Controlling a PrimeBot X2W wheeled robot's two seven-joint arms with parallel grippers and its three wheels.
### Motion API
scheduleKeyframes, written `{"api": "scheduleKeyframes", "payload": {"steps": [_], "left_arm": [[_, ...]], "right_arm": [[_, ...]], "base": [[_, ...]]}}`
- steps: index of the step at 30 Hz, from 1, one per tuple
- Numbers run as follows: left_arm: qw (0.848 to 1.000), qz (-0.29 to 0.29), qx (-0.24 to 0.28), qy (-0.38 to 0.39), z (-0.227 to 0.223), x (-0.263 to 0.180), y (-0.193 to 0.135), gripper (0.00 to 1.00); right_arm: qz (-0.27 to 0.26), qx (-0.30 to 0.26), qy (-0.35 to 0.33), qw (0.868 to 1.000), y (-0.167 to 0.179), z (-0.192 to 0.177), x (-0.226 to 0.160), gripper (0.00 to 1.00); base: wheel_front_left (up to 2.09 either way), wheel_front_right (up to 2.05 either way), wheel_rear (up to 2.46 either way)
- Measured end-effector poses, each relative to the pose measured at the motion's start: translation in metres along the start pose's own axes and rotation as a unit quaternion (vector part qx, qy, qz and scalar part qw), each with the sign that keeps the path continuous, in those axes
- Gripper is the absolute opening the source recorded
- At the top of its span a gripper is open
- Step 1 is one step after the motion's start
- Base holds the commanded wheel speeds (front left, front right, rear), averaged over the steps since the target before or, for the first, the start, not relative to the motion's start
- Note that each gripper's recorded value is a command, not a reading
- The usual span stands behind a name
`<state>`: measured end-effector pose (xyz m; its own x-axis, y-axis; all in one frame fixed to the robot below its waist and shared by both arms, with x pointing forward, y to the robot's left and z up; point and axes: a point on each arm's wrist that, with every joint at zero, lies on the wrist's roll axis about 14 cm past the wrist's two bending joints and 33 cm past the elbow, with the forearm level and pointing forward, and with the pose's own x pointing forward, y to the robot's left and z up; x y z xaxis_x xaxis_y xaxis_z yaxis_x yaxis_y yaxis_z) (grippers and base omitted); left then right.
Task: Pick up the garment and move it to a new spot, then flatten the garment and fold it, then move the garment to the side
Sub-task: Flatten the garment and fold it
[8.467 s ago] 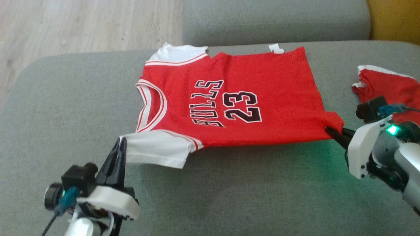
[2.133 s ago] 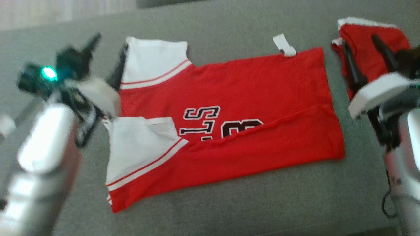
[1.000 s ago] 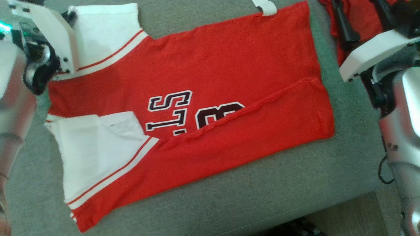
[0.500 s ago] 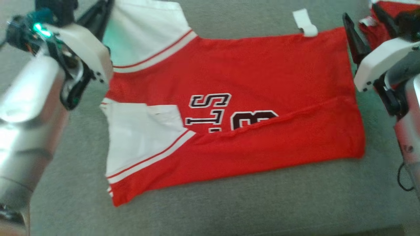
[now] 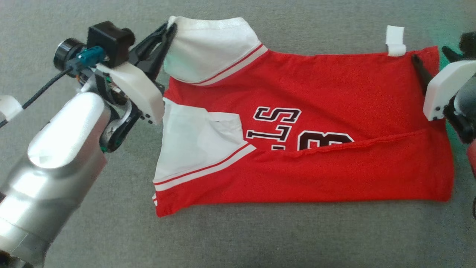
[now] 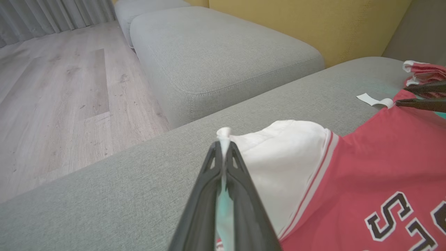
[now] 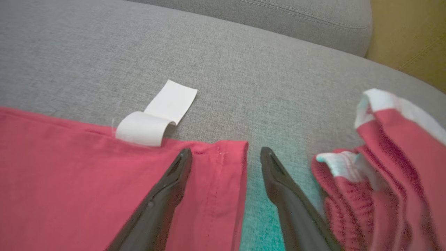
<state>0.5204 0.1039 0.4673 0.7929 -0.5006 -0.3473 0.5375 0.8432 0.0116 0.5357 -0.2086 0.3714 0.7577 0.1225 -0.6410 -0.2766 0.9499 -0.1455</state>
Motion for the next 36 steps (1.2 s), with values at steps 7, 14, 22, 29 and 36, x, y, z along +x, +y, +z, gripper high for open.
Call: {"api": "scheduleKeyframes", "payload": {"steps": [7, 14, 22, 29, 36], "left_arm": [[1.000, 0.000, -0.002, 0.004, -0.003, 0.000, -0.001, 0.00], [1.000, 0.024, 0.002, 0.011, -0.007, 0.001, 0.010, 0.00], [0.996, 0.079, 0.021, -0.020, 0.010, 0.014, 0.043, 0.00], [0.986, 0.122, 0.042, -0.104, 0.067, 0.036, 0.074, 0.00], [0.985, 0.120, 0.043, -0.120, 0.072, 0.036, 0.072, 0.00]], "right_arm": [[0.000, 0.000, 0.020, 1.000, 0.000, 0.000, 0.017, 0.99], [-0.003, -0.001, 0.014, 1.000, -0.004, 0.008, 0.018, 0.00], [-0.005, 0.031, -0.119, 0.992, -0.012, 0.087, 0.005, 0.00], [-0.013, 0.068, -0.220, 0.973, -0.026, 0.150, -0.005, 0.00], [-0.009, 0.087, -0.230, 0.969, -0.021, 0.156, -0.004, 0.00]], "base": [[0.00, 0.00, 0.00], [0.00, 0.00, 0.00], [0.00, 0.00, 0.00], [0.00, 0.00, 0.00], [0.00, 0.00, 0.00]]}}
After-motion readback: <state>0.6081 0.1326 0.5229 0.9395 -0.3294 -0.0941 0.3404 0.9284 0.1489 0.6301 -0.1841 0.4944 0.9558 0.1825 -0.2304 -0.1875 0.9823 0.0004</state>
